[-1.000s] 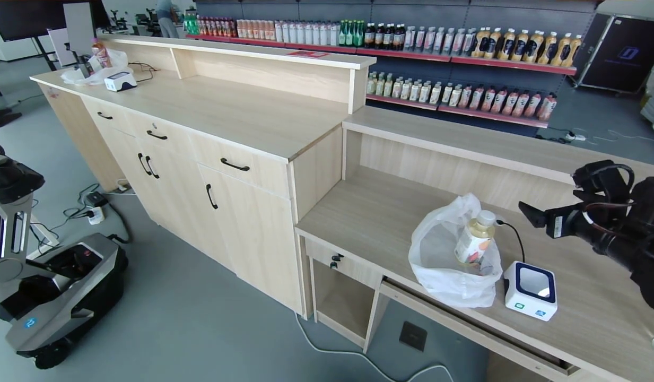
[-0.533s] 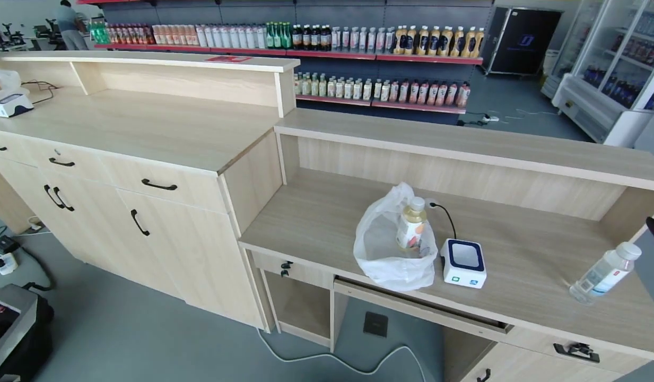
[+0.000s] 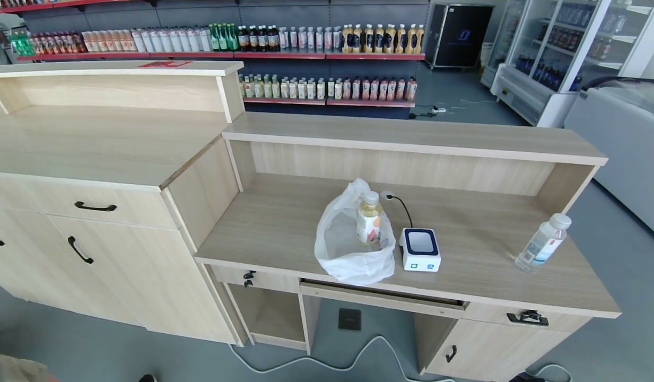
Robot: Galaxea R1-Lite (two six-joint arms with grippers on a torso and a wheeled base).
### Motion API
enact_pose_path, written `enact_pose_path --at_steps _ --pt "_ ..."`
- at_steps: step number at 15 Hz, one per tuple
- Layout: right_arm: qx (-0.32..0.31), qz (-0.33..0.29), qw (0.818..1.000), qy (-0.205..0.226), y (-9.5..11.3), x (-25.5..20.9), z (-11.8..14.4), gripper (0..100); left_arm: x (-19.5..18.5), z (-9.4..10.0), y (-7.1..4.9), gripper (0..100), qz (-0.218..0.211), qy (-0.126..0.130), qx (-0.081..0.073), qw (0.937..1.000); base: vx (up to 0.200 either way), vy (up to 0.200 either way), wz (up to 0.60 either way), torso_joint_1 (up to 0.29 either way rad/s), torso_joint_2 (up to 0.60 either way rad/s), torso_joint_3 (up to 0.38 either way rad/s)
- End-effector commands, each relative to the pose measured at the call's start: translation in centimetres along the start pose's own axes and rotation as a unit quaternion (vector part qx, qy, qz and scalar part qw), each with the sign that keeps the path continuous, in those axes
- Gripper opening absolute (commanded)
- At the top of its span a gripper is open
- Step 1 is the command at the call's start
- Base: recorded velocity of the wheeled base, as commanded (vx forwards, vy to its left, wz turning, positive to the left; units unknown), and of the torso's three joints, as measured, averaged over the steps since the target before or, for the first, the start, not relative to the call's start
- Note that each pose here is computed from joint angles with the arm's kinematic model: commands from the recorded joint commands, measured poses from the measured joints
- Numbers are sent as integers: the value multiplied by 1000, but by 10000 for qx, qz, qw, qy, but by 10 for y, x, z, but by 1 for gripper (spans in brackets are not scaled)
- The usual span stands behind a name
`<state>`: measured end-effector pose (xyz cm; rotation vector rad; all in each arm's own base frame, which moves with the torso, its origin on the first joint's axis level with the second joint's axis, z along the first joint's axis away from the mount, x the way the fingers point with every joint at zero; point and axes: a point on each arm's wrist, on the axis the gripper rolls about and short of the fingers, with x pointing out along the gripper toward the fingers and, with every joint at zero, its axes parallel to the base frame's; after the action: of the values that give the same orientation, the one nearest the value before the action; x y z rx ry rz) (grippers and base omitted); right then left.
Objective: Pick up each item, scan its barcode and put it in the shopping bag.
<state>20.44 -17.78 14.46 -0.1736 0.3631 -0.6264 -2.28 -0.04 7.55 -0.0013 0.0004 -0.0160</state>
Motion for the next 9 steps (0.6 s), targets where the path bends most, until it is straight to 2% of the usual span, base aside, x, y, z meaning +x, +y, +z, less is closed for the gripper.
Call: enact_pose_path --at_steps 1,3,6,8,9 --pt "130 120 9991 376 -4 51 -23 100 0 0 0 100 -5 -2 -1 10000 0 0 0 0 0 0" --pt "82 396 9988 263 -6 69 -28 100 0 0 0 100 -5 -2 -1 10000 0 0 0 0 0 0" --pt "5 475 9987 205 -1 89 -42 100 0 0 0 100 -5 6 -1 10000 0 0 0 0 0 0" --pt "-4 518 9985 169 4 102 -50 100 0 0 0 100 -5 -2 -1 10000 0 0 0 0 0 0" --pt "-10 681 9976 91 13 111 -56 100 0 0 0 100 3 6 -1 10000 0 0 0 0 0 0"
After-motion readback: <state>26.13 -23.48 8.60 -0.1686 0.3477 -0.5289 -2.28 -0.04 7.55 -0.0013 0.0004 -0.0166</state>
